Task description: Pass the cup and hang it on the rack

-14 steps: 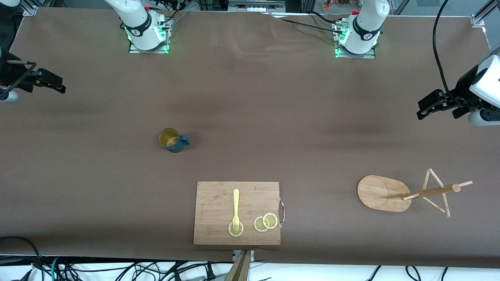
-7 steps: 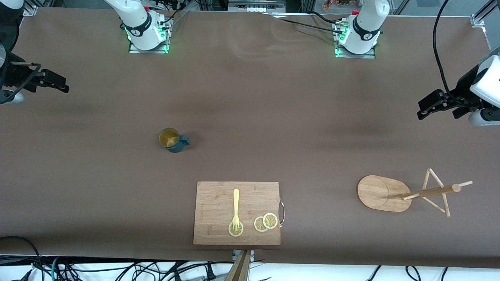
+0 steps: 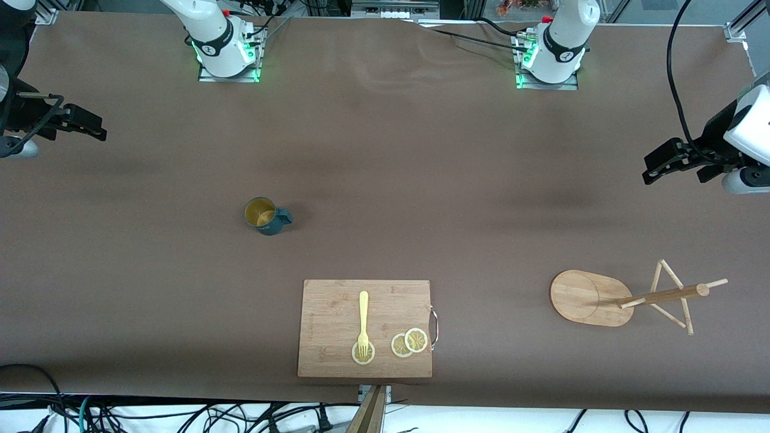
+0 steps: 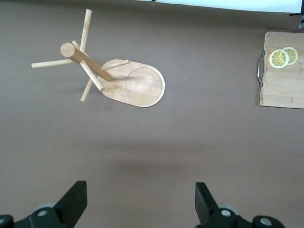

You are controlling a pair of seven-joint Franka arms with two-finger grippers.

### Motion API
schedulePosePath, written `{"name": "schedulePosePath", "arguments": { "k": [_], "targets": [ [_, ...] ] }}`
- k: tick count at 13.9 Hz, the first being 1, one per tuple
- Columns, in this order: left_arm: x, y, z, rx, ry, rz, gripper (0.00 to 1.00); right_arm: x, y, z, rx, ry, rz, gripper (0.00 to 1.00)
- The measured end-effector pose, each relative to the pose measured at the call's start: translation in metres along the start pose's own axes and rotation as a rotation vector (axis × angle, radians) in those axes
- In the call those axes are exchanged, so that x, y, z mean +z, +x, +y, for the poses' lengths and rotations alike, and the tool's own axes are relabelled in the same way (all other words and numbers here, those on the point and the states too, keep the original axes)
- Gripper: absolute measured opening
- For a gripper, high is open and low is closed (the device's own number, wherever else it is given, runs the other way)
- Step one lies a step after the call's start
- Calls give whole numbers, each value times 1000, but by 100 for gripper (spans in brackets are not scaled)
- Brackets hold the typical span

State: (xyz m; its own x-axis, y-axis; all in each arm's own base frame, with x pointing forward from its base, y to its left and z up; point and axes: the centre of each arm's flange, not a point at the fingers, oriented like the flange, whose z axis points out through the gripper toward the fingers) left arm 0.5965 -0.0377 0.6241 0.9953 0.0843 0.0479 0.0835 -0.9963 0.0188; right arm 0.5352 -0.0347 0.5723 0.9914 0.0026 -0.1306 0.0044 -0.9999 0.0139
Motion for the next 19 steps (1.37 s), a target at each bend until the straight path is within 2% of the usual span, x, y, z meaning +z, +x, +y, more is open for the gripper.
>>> {"name": "schedulePosePath", "arguments": {
  "k": [4,9,12,16,19],
  "targets": [
    [0,0,0,0,0,0,100,9,1,-21,-34,23,-49,100],
    [0,0,-1,-1,0,0,100,17,14,-132,-222,1,-47,100],
    [0,0,-1,-1,0,1,100,64,47,-182,-284,-18,-40,100],
    [-1,0,-1,-2,0,2,100,152,110,-202,-294,-23,38,100],
    [-1,0,-1,-2,0,2,100,212,132,-207,-297,-32,17,100]
  ]
}}
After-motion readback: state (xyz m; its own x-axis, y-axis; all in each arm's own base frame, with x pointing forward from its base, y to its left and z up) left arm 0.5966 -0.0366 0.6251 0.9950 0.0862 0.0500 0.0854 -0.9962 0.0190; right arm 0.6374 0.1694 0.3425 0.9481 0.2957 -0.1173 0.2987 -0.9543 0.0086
